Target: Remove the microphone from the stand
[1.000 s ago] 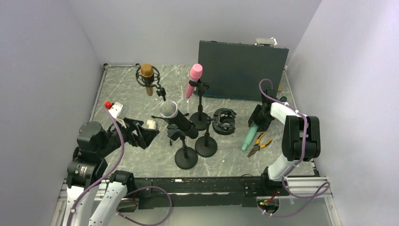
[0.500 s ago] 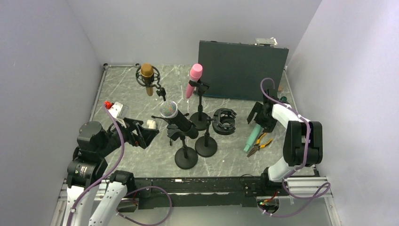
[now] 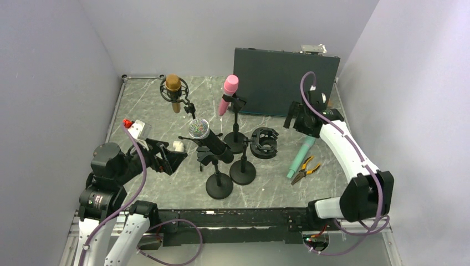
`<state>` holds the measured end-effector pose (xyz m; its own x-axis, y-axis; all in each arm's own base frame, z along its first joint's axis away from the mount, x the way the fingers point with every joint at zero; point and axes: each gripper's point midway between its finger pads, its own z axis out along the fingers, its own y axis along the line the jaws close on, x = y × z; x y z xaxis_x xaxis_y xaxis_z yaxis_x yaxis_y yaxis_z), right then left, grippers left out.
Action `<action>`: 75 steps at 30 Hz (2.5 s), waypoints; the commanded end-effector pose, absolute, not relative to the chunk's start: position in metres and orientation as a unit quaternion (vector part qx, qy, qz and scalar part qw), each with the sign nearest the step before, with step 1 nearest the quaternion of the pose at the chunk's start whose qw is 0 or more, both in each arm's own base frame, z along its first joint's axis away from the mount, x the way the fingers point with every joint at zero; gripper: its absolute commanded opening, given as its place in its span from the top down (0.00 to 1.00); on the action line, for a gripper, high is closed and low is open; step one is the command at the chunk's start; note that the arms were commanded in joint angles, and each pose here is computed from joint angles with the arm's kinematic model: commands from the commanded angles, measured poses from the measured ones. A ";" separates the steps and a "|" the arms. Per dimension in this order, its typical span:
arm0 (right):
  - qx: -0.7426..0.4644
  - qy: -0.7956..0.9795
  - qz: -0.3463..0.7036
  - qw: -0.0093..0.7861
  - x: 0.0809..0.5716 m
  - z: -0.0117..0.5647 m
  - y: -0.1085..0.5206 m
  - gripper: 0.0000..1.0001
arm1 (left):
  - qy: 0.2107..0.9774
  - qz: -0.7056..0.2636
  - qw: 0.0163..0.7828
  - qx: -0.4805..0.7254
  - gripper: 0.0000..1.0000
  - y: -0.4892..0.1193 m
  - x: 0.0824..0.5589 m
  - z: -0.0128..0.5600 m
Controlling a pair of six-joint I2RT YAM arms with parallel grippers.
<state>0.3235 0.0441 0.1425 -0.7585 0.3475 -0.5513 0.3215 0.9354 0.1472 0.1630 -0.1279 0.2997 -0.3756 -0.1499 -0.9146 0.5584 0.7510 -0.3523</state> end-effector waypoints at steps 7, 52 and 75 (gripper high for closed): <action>0.015 0.875 0.161 0.456 0.290 0.282 0.103 0.06 | 0.757 -0.326 0.547 0.145 0.01 -0.130 0.166 0.303; -0.443 0.791 0.222 0.358 0.192 0.322 0.264 0.43 | 0.756 -0.328 0.550 0.138 0.01 -0.127 0.157 0.303; -0.454 0.815 0.151 0.329 0.193 0.283 0.262 0.50 | 0.758 -0.327 0.547 0.139 0.01 -0.128 0.158 0.299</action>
